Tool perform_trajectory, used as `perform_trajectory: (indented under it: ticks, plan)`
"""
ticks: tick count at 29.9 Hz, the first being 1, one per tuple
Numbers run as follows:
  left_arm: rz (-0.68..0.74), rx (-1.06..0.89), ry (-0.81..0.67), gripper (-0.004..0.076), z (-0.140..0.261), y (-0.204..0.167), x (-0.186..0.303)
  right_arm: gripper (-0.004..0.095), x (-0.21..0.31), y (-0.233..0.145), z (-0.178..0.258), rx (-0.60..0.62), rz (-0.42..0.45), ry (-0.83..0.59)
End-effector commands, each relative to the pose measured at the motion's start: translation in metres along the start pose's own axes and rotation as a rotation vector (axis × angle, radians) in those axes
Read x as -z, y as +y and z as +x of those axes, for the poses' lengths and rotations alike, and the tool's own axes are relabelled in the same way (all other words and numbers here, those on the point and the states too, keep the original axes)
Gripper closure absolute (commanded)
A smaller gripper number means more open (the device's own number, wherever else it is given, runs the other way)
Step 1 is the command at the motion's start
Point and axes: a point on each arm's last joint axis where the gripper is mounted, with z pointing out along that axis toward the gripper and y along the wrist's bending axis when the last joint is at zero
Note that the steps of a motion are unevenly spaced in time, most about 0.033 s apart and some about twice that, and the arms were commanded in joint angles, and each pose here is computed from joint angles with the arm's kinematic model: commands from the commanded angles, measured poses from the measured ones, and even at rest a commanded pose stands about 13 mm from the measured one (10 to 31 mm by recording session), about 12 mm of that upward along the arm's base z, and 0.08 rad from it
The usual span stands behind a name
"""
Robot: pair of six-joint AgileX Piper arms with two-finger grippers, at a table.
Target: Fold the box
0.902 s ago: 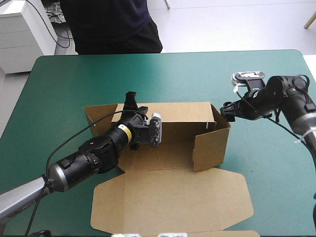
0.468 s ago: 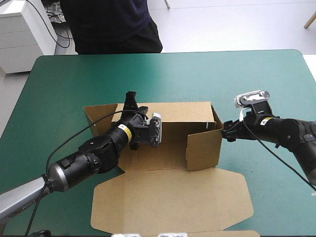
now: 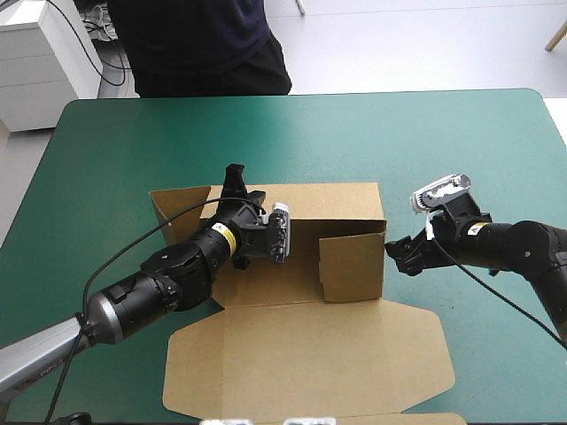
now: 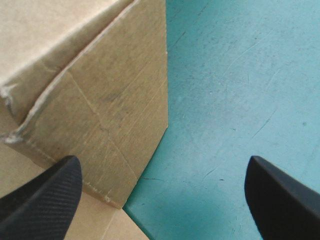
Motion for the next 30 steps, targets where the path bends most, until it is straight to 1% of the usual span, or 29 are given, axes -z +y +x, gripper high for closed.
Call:
perform_trajectory:
  ticks: [1, 7, 13, 17, 21, 24, 28, 30]
  plan:
    - [0.0, 0.066, -0.056, 0.0731, -0.007, 0.002, 0.005, 0.01, 0.011, 0.004, -0.009, 0.019, -0.022, -0.07]
    - [0.0, 0.066, -0.056, 0.0731, -0.007, 0.002, 0.005, 0.01, 0.009, 0.008, -0.012, 0.018, -0.071, -0.098]
    - [-0.001, 0.062, -0.056, 0.0731, -0.007, 0.002, 0.005, 0.0101, 0.004, 0.008, -0.01, 0.018, -0.107, -0.058]
    - [-0.001, 0.062, -0.056, 0.0731, -0.007, 0.002, 0.005, 0.01, -0.001, 0.01, -0.01, 0.008, -0.147, -0.068]
    - [-0.001, 0.062, -0.058, 0.0731, -0.007, 0.002, 0.005, 0.01, -0.007, 0.01, -0.006, 0.002, -0.16, -0.073]
    - [-0.001, 0.064, -0.058, 0.0731, -0.007, 0.002, 0.005, 0.0101, -0.013, 0.009, -0.001, 0.0, -0.146, -0.083]
    - [-0.001, 0.066, -0.063, 0.0731, -0.007, 0.002, 0.005, 0.0163, -0.018, 0.011, 0.0, 0.001, -0.144, -0.111]
    - [-0.002, 0.066, -0.067, 0.0731, -0.008, 0.002, 0.005, 0.0192, -0.019, 0.016, -0.003, 0.031, -0.148, -0.124]
